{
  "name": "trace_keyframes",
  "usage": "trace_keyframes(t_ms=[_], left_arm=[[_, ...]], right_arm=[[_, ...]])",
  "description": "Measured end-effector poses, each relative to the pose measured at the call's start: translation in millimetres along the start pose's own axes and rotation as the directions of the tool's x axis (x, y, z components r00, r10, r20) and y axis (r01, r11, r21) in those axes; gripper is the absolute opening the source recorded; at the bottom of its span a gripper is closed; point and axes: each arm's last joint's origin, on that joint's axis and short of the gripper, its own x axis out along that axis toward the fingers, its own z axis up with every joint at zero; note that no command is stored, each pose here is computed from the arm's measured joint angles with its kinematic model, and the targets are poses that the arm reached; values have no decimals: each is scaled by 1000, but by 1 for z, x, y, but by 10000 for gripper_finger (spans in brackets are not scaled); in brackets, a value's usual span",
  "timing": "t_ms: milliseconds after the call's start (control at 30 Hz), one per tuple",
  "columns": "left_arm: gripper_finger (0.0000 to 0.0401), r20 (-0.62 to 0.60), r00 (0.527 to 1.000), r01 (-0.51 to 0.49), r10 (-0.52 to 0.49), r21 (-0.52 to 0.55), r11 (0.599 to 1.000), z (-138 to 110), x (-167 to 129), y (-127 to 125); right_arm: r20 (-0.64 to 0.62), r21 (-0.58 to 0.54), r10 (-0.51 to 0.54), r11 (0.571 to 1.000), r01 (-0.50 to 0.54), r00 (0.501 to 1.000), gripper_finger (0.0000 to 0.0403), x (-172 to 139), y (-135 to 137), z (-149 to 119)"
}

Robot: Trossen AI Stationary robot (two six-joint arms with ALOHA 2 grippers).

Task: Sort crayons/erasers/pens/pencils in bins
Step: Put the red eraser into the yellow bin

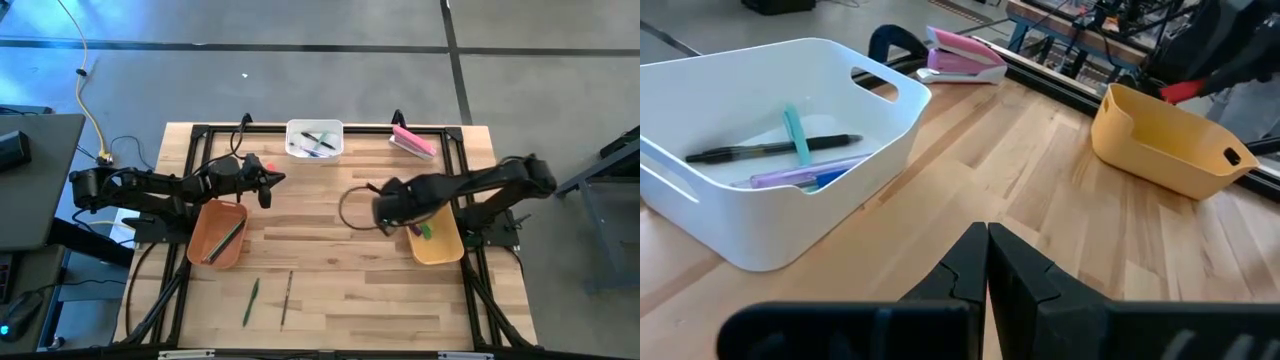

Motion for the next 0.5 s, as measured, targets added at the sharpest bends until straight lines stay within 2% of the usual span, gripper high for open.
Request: trace_keyframes(t_ms=[133, 233, 500], left_arm=[[0, 1, 1000, -3, 3, 0, 1000, 0, 0, 0], [0, 2, 1000, -4, 4, 0, 1000, 0, 0, 0], [0, 2, 1000, -3, 3, 0, 1000, 0, 0, 0]], right_arm=[[-110, 9, -41, 999, 42, 993, 55, -12, -10, -21], [-124, 18, -69, 997, 72, 990, 55, -15, -14, -31], [-132, 119, 10, 993, 5, 991, 55, 41, -40, -68]])
